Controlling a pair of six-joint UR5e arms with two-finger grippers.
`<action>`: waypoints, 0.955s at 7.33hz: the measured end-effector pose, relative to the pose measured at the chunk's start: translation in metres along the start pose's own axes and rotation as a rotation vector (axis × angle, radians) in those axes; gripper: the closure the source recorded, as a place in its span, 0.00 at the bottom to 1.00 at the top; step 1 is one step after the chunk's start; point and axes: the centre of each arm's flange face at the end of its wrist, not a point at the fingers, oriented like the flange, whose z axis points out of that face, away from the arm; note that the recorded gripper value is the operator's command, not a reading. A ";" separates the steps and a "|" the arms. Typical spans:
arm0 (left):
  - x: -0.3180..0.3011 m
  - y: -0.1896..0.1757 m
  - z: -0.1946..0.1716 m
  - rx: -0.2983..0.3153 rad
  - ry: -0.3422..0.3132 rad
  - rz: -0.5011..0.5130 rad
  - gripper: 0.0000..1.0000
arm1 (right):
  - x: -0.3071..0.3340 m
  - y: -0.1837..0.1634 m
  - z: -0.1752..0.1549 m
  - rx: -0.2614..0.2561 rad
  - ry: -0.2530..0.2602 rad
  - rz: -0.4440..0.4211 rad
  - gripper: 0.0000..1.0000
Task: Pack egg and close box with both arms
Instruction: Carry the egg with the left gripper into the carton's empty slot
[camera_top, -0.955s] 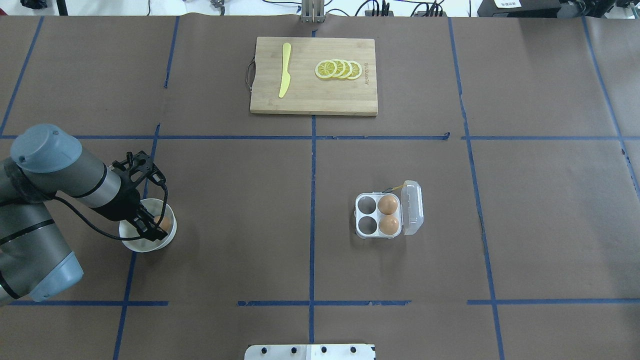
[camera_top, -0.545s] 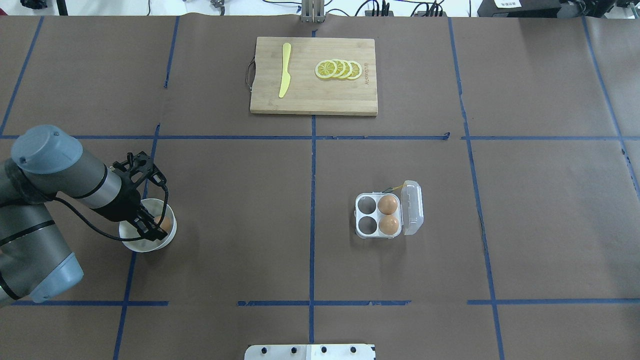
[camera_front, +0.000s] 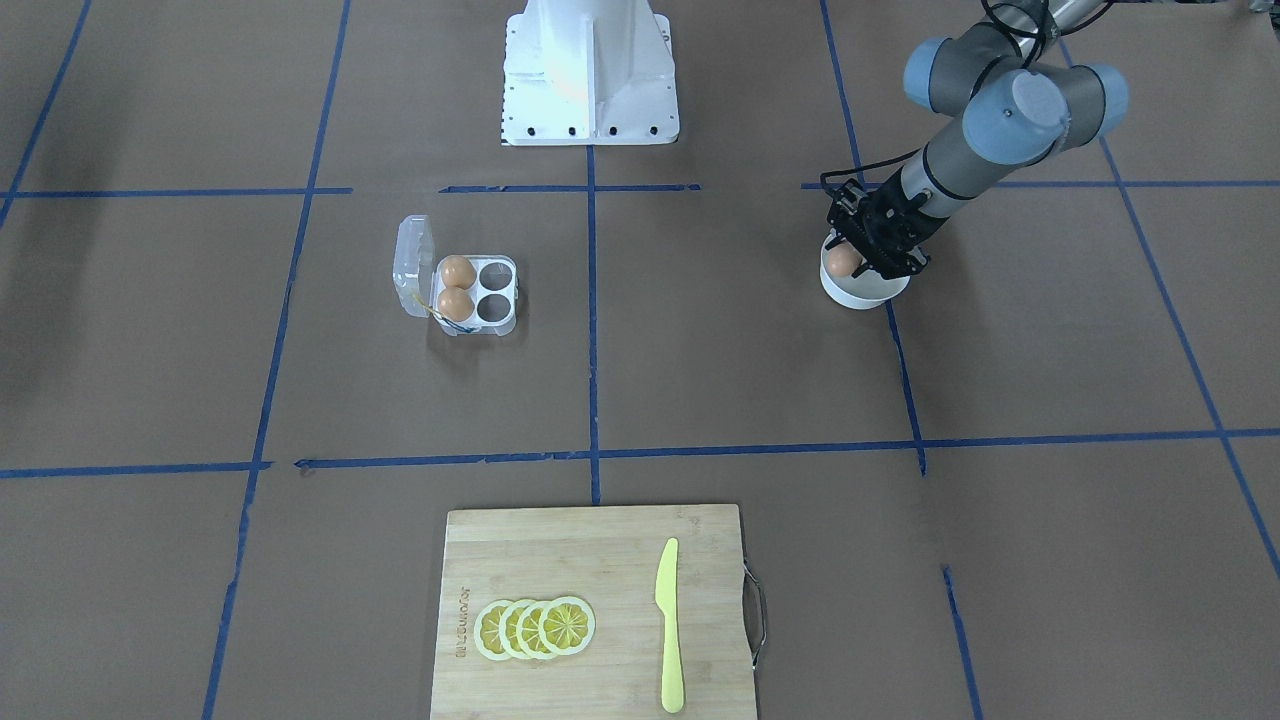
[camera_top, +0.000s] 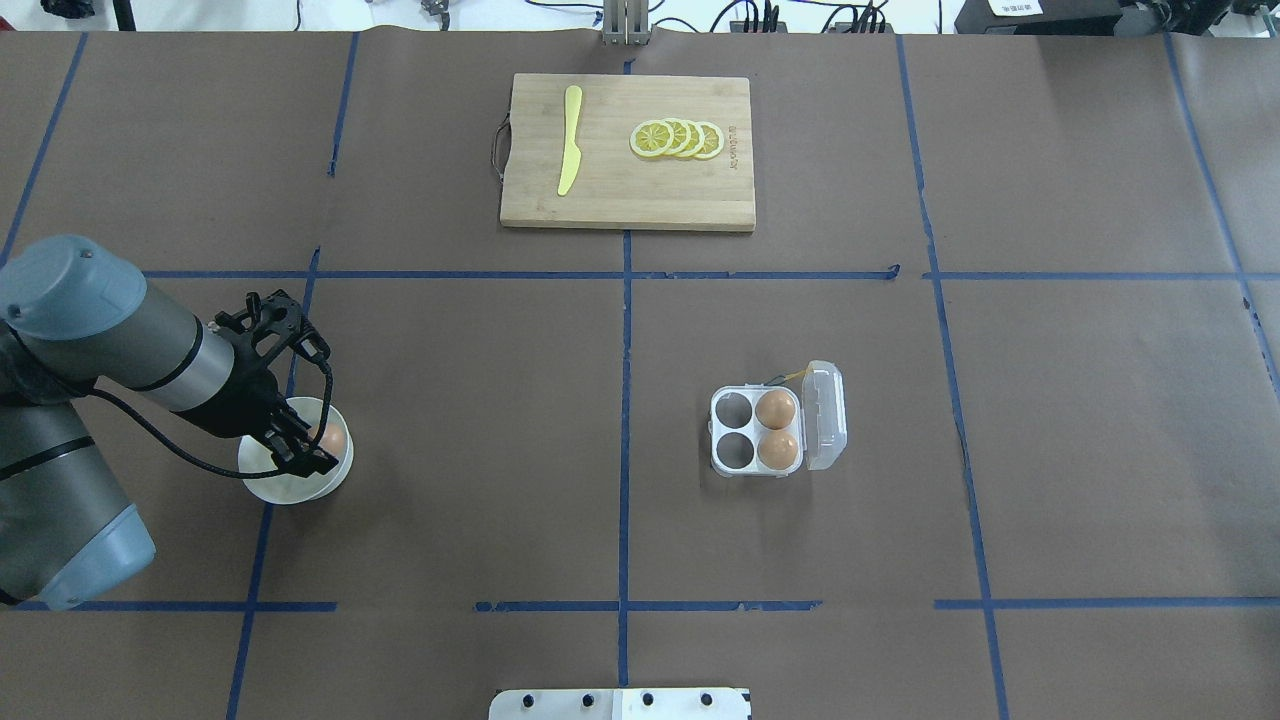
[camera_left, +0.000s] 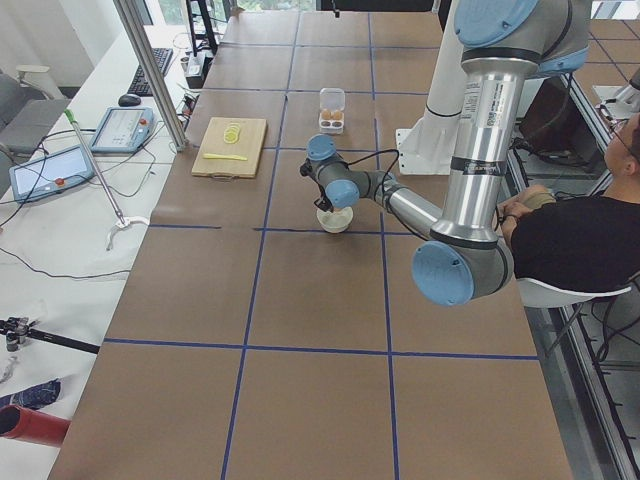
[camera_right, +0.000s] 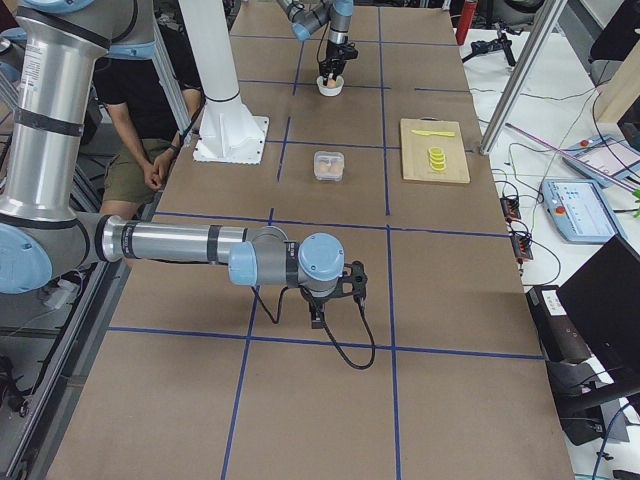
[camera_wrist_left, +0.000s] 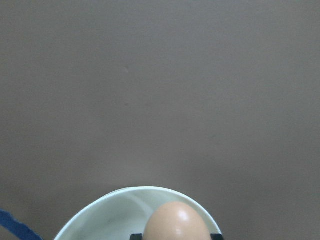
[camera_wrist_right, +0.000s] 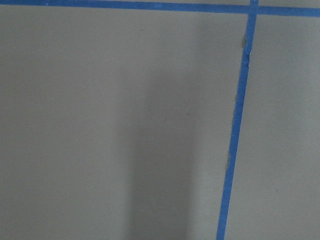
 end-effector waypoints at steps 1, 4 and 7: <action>0.002 0.000 -0.015 0.016 -0.020 -0.004 1.00 | 0.000 0.000 0.000 0.000 0.000 0.000 0.00; 0.014 -0.037 -0.045 0.084 -0.050 -0.071 1.00 | -0.001 -0.001 -0.001 0.001 -0.001 -0.002 0.00; 0.089 -0.129 -0.019 0.112 0.045 -0.220 1.00 | -0.003 -0.003 -0.001 0.004 -0.001 -0.006 0.00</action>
